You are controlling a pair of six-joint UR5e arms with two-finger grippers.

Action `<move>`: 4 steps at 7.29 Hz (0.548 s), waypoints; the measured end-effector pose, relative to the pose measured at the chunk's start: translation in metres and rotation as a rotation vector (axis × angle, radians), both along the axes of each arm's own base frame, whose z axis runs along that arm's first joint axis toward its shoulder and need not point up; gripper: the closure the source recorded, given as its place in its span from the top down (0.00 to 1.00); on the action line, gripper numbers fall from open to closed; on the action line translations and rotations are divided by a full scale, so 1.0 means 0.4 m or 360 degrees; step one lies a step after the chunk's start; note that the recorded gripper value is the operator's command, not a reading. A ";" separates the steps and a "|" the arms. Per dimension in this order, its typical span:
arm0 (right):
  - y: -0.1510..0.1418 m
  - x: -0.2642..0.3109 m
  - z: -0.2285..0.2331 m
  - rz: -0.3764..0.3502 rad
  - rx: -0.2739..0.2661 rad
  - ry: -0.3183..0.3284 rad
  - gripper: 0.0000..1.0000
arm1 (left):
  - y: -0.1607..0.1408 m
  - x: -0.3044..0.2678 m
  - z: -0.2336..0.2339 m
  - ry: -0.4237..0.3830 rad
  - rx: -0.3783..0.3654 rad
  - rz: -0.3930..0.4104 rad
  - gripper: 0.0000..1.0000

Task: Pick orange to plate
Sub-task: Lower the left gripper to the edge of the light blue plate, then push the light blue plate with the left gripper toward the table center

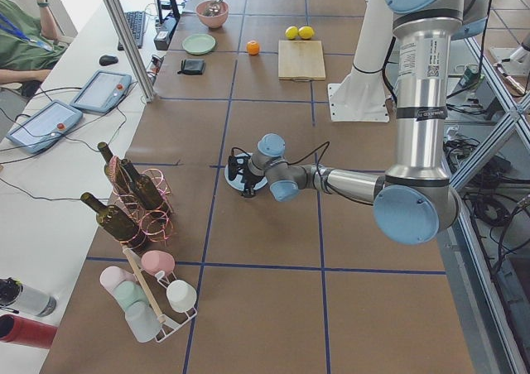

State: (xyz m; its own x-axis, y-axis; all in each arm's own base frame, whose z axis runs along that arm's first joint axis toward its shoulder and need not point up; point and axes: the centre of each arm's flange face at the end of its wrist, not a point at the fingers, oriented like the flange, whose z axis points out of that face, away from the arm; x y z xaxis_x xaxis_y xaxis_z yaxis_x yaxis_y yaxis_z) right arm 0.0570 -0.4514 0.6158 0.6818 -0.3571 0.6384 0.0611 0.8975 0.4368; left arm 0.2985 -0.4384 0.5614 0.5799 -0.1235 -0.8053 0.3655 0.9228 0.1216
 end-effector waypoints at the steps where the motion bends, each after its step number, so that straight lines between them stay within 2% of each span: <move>1: 0.000 0.000 0.001 0.0000 -0.0001 0.0000 1.00 | 0.002 0.003 0.001 -0.0002 0.0000 0.0005 0.00; 4: -0.001 0.000 -0.002 0.0000 0.0003 0.0000 1.00 | 0.006 0.005 -0.040 0.0030 0.0036 0.0028 0.00</move>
